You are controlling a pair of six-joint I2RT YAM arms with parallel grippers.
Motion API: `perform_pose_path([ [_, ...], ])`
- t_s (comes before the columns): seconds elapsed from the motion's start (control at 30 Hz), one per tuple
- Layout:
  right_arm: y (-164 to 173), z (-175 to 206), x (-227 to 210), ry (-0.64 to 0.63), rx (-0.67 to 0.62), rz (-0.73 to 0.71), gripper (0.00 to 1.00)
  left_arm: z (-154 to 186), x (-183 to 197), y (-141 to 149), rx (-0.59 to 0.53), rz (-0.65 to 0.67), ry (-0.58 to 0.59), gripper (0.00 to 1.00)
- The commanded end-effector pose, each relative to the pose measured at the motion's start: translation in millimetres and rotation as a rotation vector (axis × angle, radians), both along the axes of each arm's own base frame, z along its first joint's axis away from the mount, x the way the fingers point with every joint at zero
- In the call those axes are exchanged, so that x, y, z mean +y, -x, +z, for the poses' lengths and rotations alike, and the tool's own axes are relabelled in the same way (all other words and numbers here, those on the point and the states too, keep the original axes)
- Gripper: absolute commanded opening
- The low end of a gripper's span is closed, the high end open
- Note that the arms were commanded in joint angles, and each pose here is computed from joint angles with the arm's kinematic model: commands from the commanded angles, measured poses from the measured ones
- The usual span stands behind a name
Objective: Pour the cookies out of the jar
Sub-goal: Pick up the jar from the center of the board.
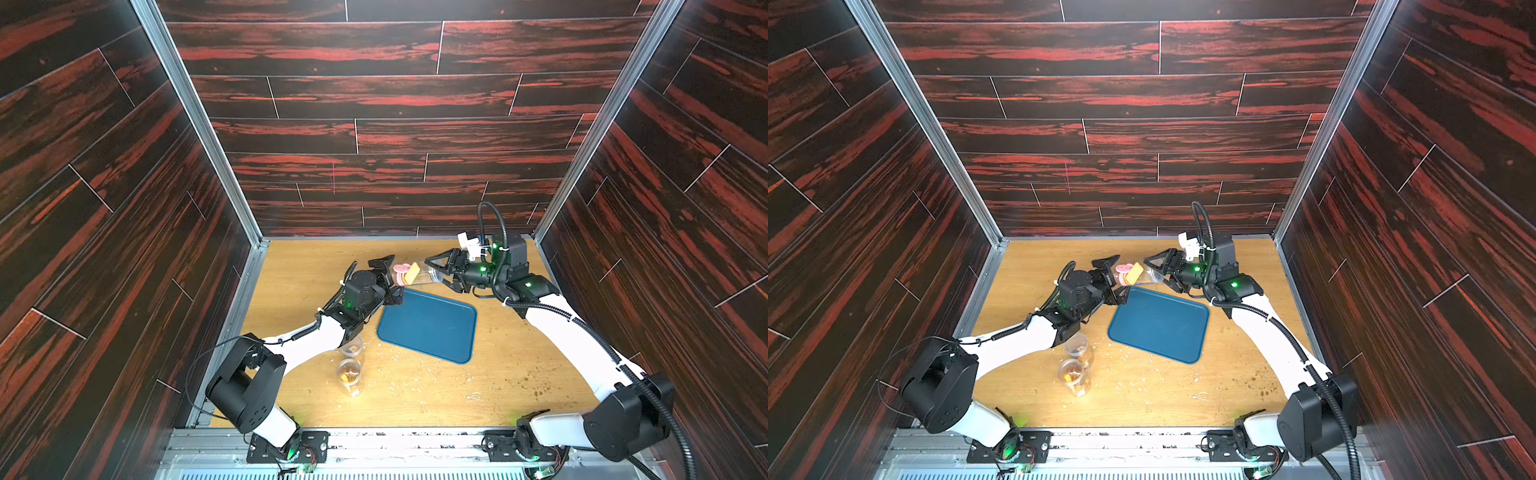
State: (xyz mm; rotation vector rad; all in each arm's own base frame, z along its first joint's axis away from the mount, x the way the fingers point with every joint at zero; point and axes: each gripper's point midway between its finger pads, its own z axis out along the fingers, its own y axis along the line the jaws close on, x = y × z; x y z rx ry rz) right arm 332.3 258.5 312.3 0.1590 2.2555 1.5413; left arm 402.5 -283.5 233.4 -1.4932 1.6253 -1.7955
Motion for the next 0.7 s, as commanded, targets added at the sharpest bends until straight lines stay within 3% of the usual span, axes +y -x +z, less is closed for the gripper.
perform_pose_path([
  [0.0,-1.5,-11.3,6.6,0.030,0.018,0.020,0.62,47.6,-13.9,8.7,-0.031,-0.024,0.166,0.97],
  [0.23,-4.3,-12.4,4.1,0.045,0.010,0.006,0.62,45.3,-1.4,12.7,-0.033,0.021,0.199,0.97],
  [0.67,-5.1,-22.4,7.0,0.022,0.033,-0.001,0.62,60.7,-12.8,9.0,-0.055,-0.022,0.220,0.95],
])
